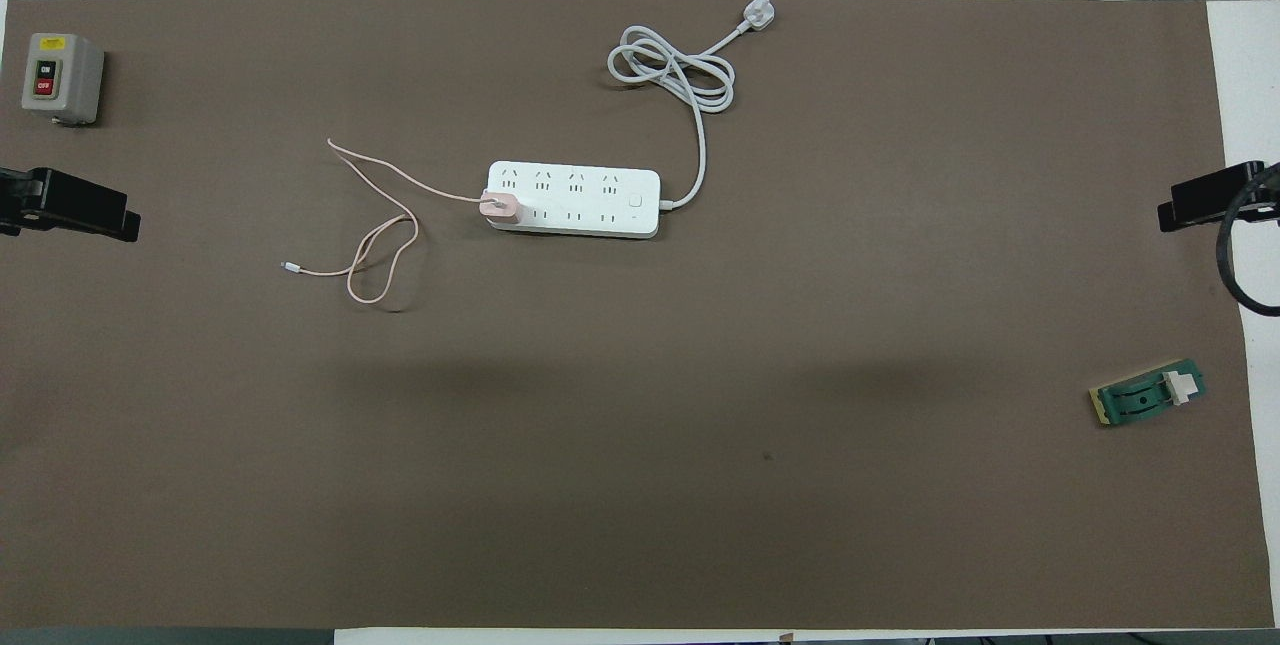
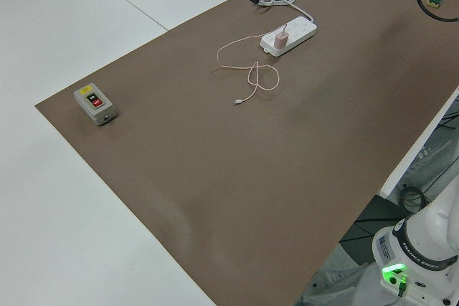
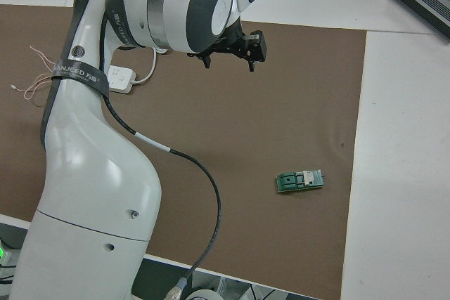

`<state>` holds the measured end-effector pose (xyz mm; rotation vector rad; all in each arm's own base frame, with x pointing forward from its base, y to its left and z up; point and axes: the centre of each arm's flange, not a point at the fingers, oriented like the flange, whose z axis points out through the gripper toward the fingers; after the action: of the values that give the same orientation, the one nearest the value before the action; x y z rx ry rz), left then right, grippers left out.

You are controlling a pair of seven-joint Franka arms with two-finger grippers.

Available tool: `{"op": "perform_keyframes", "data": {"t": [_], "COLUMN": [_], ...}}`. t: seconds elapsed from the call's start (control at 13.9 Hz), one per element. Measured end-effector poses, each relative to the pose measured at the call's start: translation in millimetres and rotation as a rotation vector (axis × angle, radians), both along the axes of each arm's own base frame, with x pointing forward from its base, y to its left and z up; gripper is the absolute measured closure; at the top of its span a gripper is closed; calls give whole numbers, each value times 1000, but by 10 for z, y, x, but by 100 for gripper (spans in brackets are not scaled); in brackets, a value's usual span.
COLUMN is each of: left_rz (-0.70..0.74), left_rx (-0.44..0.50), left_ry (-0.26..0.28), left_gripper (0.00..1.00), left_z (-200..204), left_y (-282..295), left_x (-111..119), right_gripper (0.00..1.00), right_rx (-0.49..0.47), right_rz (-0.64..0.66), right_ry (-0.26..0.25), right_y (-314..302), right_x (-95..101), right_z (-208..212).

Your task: Unplug charger and place it aside

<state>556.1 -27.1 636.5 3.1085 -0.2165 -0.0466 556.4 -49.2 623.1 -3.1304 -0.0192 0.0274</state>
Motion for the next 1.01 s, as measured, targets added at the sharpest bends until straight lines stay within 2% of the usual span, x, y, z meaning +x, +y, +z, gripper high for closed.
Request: {"op": "perform_keyframes", "data": {"t": [0.43, 0.58, 0.79, 1.01], "left_rz": [7, 69, 184, 424], "left_rx": [0, 2, 6, 12], "left_ry": [0, 2, 4, 15], "left_gripper": [0, 0, 0, 0], "left_z": [0, 0, -5, -111], "left_y": [0, -13, -163, -328], "left_x": [0, 0, -6, 71], "right_gripper": [0, 0, 0, 0], "right_rx": [0, 2, 37, 145], "right_rz": [1, 13, 178, 357], "right_ry": [0, 1, -43, -124], "right_y": [3, 40, 551, 1029], "right_x": [0, -2, 47, 88], "right_z": [0, -5, 2, -4]}}
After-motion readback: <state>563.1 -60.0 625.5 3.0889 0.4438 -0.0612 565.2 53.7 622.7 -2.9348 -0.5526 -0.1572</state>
